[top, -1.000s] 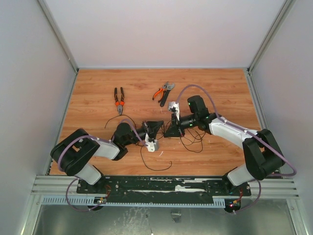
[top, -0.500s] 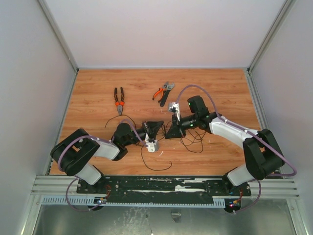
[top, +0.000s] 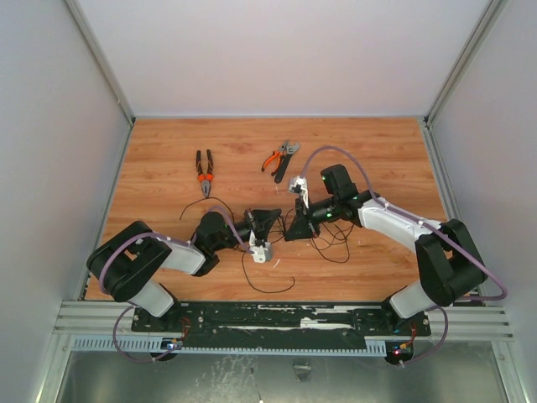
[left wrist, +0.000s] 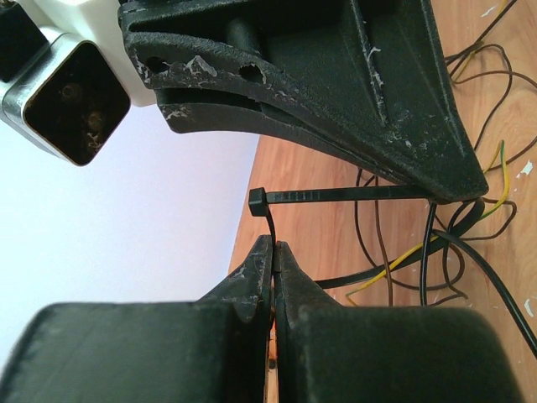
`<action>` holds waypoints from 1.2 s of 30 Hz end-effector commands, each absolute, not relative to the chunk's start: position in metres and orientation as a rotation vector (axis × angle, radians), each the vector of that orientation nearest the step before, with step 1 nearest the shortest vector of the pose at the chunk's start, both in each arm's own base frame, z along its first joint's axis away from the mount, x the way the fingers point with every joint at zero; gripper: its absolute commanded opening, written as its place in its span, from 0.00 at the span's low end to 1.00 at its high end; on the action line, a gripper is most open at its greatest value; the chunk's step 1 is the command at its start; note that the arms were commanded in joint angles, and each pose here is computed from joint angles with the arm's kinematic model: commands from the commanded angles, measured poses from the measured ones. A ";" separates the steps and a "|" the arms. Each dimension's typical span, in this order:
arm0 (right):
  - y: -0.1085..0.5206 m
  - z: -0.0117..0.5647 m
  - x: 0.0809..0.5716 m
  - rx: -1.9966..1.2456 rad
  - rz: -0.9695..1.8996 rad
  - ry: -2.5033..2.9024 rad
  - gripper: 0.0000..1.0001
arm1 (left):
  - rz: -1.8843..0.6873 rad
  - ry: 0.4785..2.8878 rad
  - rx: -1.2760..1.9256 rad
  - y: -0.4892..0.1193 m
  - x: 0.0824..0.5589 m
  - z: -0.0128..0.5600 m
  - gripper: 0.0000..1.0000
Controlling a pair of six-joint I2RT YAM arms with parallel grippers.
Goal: Zip-tie the wires
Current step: Tie the cable at the center of the board.
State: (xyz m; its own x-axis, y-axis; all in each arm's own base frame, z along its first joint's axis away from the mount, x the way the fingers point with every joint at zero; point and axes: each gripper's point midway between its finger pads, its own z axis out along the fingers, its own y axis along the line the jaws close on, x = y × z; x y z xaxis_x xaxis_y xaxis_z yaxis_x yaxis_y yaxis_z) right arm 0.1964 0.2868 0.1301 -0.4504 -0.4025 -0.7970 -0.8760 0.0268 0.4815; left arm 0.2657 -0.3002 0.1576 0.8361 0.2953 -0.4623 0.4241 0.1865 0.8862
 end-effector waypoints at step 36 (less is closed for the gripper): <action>0.287 0.137 0.198 -1.301 1.426 1.841 0.00 | 0.100 0.513 1.431 -0.298 0.275 0.181 0.00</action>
State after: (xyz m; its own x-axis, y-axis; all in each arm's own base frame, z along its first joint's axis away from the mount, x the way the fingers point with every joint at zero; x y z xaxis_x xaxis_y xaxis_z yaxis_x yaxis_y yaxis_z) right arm 0.1966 0.2866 0.1309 -0.4429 -0.4051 -0.7998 -0.8794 0.0229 0.4754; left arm 0.2723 -0.2962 0.1608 0.8685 0.3640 -0.3364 0.3036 0.1458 0.9416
